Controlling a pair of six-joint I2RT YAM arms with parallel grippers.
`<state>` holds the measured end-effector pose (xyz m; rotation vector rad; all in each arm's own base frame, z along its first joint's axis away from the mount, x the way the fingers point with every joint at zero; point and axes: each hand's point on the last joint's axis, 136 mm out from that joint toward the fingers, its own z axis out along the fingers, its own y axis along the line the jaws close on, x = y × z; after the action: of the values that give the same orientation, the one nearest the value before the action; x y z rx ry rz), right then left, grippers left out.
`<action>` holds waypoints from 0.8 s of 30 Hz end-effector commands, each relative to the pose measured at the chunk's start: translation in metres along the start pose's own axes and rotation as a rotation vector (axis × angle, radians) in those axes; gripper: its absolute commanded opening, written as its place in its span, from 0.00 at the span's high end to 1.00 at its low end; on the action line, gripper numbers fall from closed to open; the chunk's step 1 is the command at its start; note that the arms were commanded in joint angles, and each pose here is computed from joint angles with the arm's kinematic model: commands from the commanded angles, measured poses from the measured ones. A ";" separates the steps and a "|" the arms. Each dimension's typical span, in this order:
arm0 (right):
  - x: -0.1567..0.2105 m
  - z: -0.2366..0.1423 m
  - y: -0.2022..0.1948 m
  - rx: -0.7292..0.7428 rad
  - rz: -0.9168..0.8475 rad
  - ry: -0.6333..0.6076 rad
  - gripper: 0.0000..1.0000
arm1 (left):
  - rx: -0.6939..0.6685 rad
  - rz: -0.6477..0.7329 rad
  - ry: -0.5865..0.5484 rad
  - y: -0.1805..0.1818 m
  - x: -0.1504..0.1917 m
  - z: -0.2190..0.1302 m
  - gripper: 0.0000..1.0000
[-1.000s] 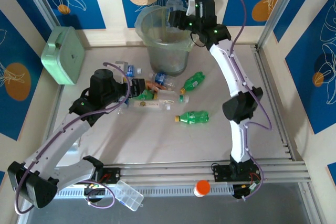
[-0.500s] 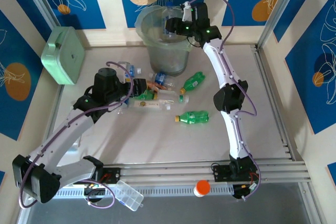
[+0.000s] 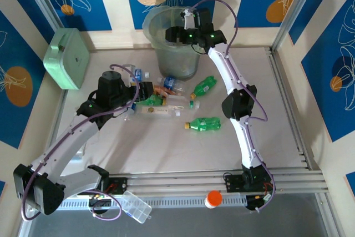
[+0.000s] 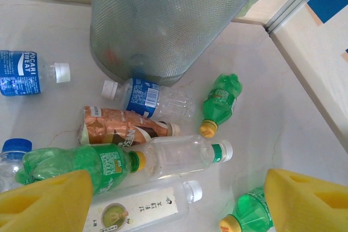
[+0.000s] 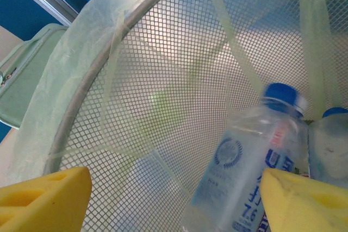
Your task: Put the plastic bottles in the bin
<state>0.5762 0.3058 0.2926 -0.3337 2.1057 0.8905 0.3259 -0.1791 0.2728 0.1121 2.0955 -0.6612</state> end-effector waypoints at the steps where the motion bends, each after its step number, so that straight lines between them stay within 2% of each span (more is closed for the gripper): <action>1: -0.005 -0.007 0.006 -0.015 -0.019 -0.005 0.19 | 0.007 -0.015 -0.017 0.002 -0.006 0.000 0.18; 10: -0.039 -0.044 0.044 -0.027 -0.097 -0.101 0.20 | -0.011 -0.020 -0.029 0.006 -0.008 -0.003 0.18; 18: -0.069 -0.097 0.073 0.013 -0.158 -0.195 0.19 | -0.013 -0.014 -0.055 0.008 -0.012 -0.007 0.18; 24: -0.077 -0.137 0.108 0.002 -0.203 -0.232 0.18 | -0.016 -0.002 -0.070 0.009 -0.013 -0.011 0.17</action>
<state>0.5119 0.2837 0.4439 -0.3867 1.8429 0.7935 0.3263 -0.1706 0.2721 0.0900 2.0883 -0.6486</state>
